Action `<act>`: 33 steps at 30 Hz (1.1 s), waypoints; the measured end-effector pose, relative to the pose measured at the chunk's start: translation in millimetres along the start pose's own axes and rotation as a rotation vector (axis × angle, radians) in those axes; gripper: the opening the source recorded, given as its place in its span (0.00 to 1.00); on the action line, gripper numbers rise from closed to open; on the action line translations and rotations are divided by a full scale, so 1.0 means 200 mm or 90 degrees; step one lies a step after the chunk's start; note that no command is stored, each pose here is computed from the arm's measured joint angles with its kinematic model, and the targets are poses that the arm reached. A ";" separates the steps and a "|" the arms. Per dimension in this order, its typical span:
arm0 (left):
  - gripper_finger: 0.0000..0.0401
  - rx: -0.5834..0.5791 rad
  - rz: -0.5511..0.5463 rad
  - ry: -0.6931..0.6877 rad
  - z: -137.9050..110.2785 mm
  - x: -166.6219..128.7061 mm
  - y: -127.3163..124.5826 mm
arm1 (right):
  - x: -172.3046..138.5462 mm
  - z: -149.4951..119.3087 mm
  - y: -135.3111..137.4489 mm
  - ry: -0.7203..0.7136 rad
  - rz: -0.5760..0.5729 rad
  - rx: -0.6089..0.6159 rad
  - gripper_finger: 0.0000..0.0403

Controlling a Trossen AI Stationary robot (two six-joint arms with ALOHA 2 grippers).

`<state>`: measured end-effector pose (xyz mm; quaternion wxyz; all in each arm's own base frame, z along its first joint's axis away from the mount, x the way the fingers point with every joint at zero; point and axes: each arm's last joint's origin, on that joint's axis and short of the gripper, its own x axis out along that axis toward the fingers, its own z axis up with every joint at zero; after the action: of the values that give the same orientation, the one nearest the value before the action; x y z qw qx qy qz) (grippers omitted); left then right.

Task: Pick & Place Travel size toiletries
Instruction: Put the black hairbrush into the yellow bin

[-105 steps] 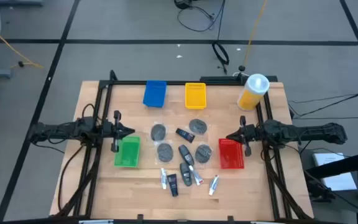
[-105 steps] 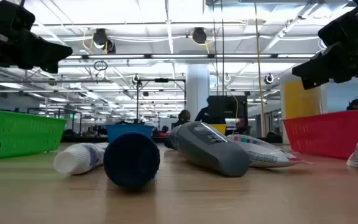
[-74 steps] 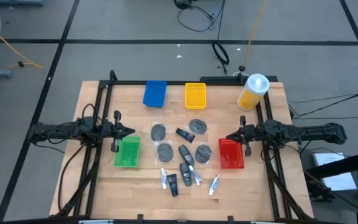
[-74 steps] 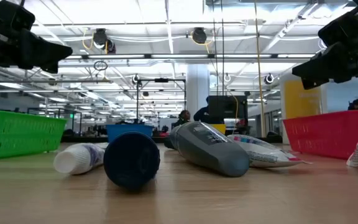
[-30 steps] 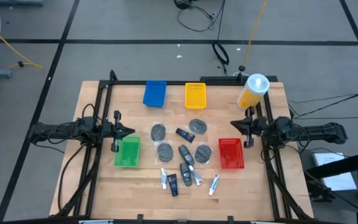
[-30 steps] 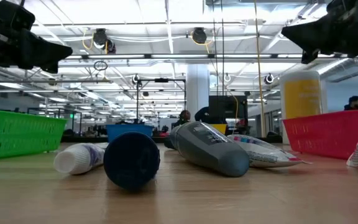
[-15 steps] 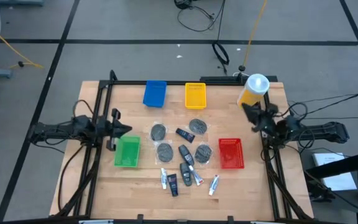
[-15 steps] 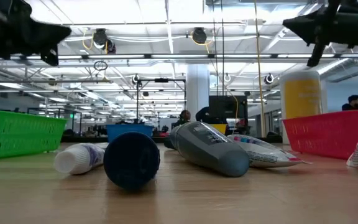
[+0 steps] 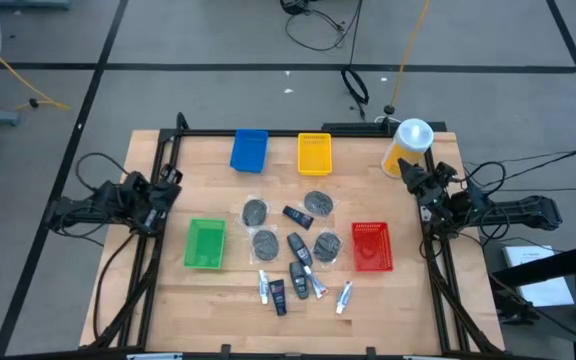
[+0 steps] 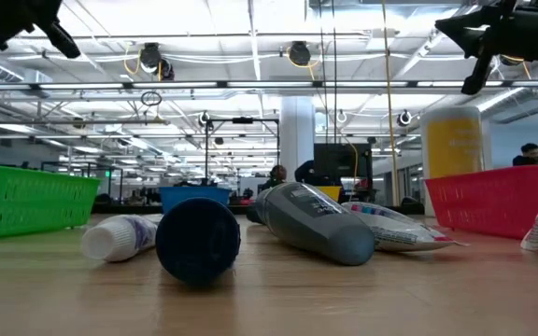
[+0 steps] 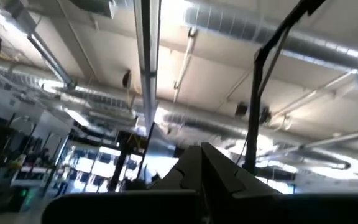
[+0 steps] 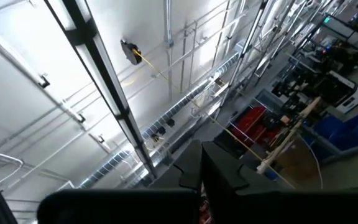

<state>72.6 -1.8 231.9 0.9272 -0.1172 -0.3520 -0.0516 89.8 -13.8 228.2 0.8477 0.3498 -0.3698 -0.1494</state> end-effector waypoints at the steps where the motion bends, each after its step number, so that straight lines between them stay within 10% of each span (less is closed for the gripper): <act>1: 0.00 0.007 -0.002 -0.012 0.01 0.00 0.00 | 0.00 0.00 0.00 0.000 0.000 0.002 0.03; 14: 0.00 -0.039 0.251 0.105 -0.11 -0.03 0.08 | 0.16 -0.01 0.14 0.139 0.022 -0.168 0.37; 22: 0.00 -0.128 0.292 0.122 -0.09 0.02 0.07 | 0.24 -0.06 0.15 0.306 -0.098 -0.197 0.42; 33: 0.00 -0.127 0.447 0.381 0.03 0.16 0.07 | 0.39 -0.19 0.08 0.545 -0.294 -0.276 0.42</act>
<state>96.2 11.9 255.3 0.9334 -0.2979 -0.0020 0.2000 169.9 -24.4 261.7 0.9208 0.2686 0.1352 -0.2486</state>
